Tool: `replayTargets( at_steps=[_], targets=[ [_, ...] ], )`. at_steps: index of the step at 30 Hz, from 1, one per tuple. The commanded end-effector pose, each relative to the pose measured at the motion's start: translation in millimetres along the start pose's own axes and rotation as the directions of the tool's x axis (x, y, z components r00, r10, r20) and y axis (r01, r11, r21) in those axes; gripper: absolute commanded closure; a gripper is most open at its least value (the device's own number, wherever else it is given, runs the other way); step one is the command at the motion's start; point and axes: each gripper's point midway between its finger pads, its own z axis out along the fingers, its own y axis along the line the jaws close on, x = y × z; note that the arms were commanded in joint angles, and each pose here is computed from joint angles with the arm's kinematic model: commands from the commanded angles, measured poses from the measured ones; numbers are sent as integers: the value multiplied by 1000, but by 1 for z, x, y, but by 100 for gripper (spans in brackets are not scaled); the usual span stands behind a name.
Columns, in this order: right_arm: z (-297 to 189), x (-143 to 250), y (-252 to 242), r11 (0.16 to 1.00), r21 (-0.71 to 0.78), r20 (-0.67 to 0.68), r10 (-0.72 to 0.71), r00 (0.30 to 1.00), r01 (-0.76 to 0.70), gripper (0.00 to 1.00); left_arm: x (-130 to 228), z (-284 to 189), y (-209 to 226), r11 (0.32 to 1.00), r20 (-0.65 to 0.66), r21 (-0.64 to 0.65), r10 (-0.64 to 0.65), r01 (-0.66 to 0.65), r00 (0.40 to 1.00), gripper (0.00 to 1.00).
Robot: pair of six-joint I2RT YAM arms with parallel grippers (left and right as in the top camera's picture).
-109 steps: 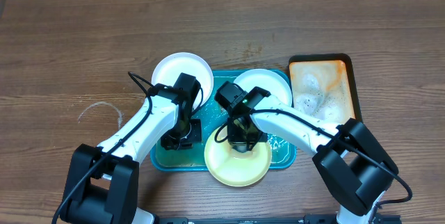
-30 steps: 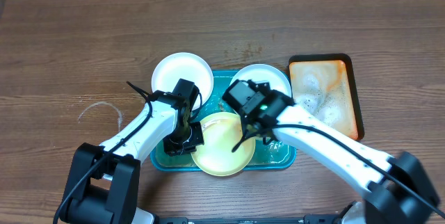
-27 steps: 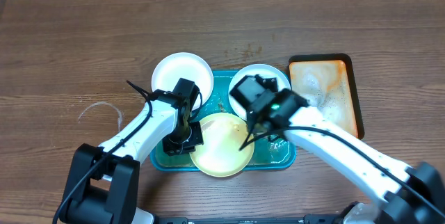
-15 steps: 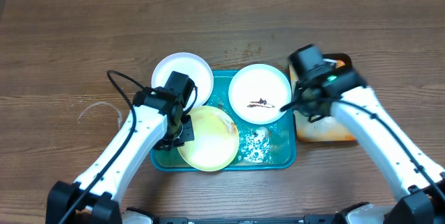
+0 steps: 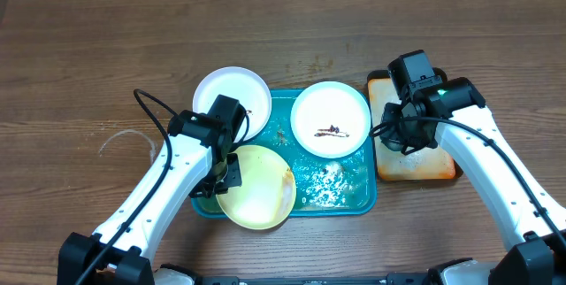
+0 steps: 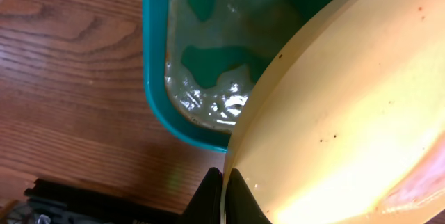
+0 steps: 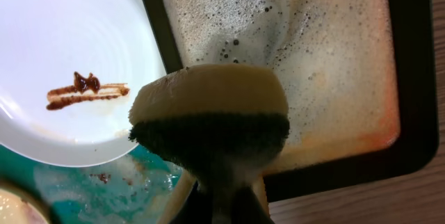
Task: Clean dirty plates on tray and stack at the side
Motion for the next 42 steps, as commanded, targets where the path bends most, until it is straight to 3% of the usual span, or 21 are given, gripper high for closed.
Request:
replayTargets(
  at_steps=[1,6,10,25,42],
  targets=[
    [-3,5,14,994,-89,-18,-72,997,70,96,-12,-17,-15,996,36,85,-8,5,999,96],
    [-16,27,70,880,-390,-27,-305,952,270,96,-8,-17,-16,996,18,88,2,-4,1000,96],
    [-19,36,95,840,-426,3,-370,929,336,96,-8,-17,-16,996,18,88,2,-3,1000,96],
    [45,90,179,828,-379,-58,-468,882,414,96,-9,-17,-16,996,22,90,1,-3,1000,96],
    [73,123,167,870,-288,-202,-464,863,400,96,-10,-17,-17,996,25,91,1,-3,1000,96]
  ],
)
